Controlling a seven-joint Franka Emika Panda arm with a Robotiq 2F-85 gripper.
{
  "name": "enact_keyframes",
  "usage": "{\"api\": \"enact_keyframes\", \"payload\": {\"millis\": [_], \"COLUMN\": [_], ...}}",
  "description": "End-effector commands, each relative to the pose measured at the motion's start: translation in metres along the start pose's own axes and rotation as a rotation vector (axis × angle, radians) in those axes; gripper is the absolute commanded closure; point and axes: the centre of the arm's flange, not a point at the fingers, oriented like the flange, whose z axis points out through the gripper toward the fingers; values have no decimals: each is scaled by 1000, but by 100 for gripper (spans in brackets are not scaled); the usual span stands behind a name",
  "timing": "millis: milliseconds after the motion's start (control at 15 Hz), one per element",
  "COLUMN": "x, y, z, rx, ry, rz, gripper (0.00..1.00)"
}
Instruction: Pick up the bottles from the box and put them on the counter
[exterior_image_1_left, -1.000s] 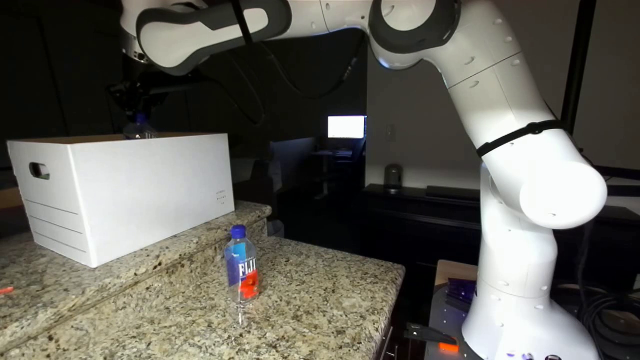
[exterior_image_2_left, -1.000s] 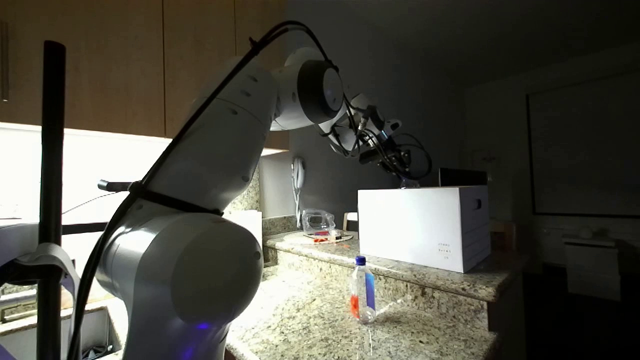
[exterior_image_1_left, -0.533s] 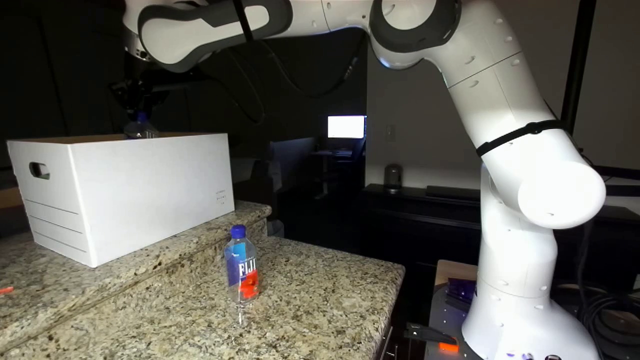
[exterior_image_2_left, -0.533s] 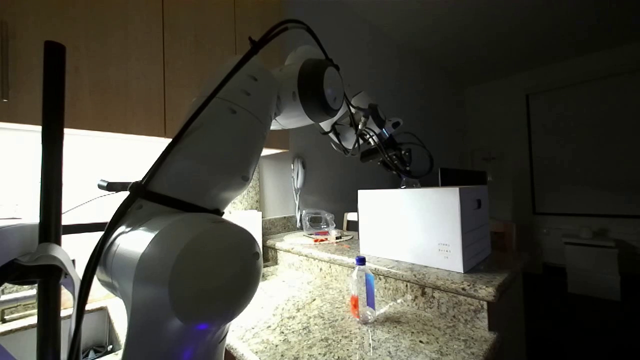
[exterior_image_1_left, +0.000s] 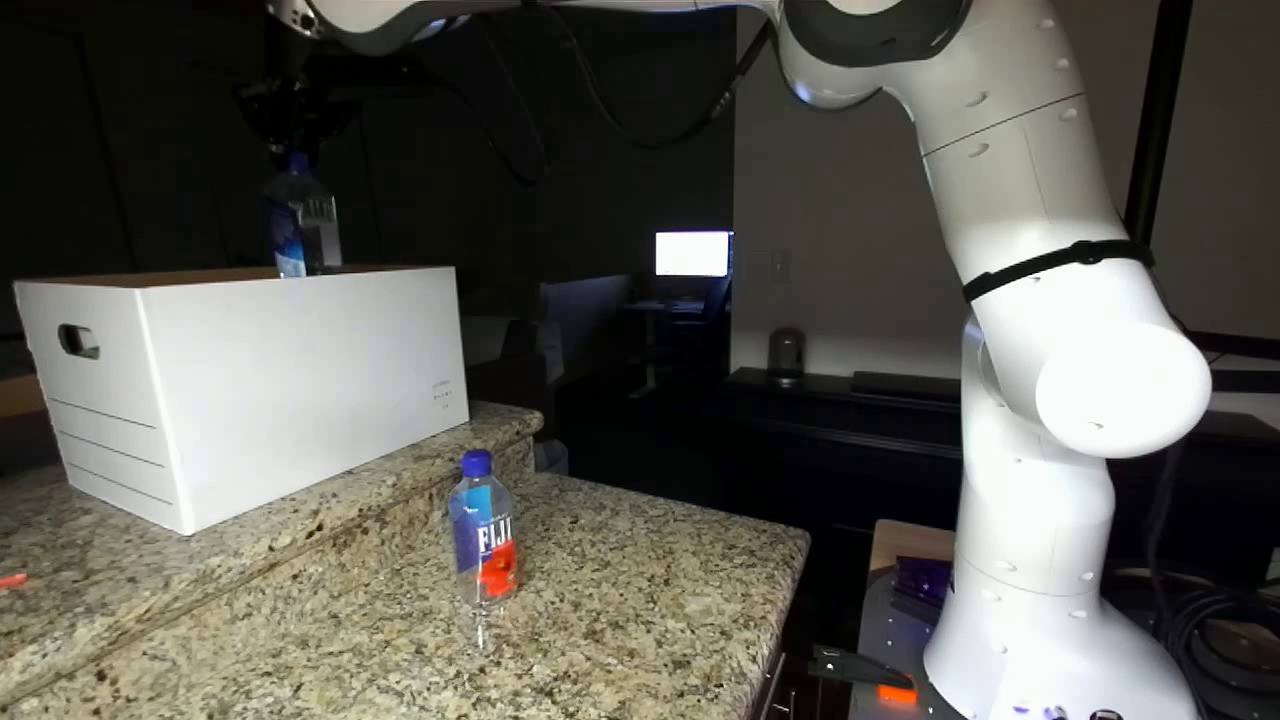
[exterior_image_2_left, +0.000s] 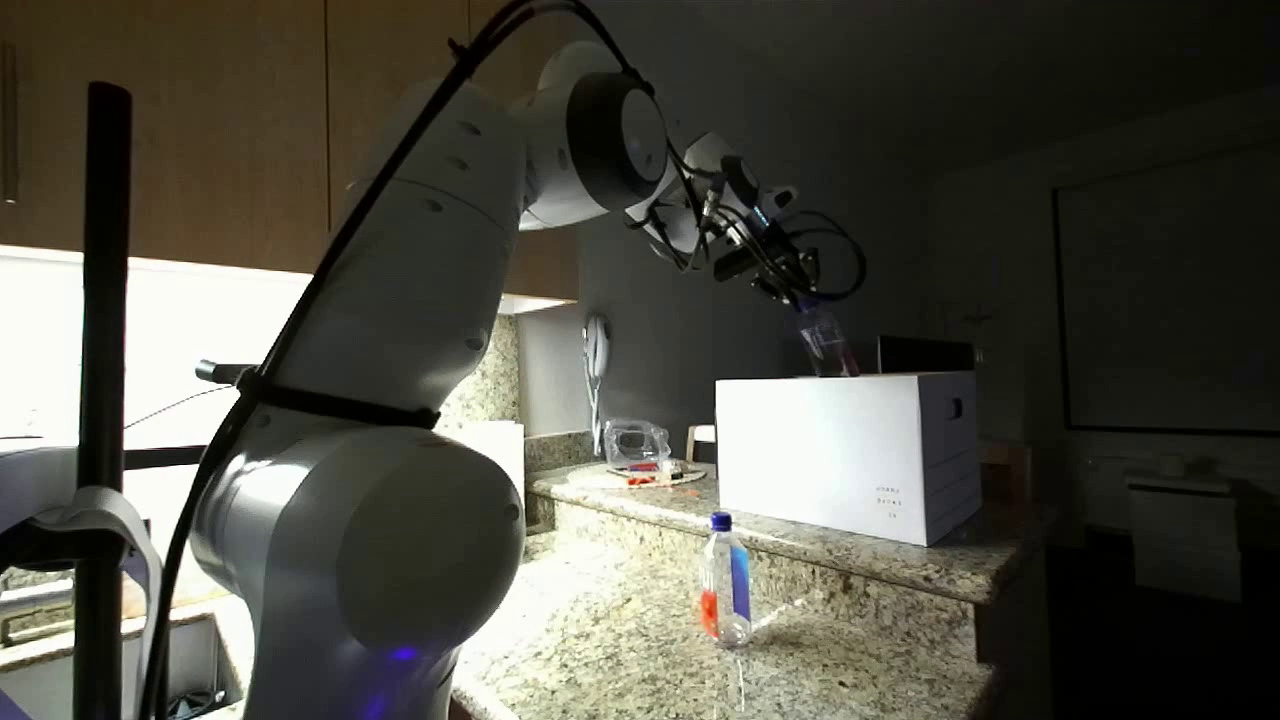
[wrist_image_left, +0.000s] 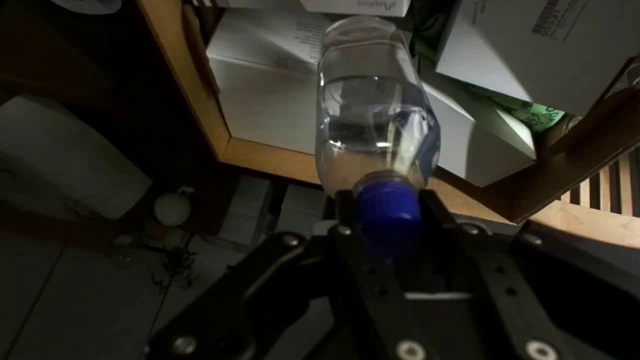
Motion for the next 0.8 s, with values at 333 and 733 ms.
{"api": "enact_keyframes", "payload": {"millis": [333,733], "x": [-8,-60], "y": [69,102], "z": [-120,-146], "rx": [-76,-111], "ry": [14,-98], "rz": [-38,-76], "gripper": [84,84]}}
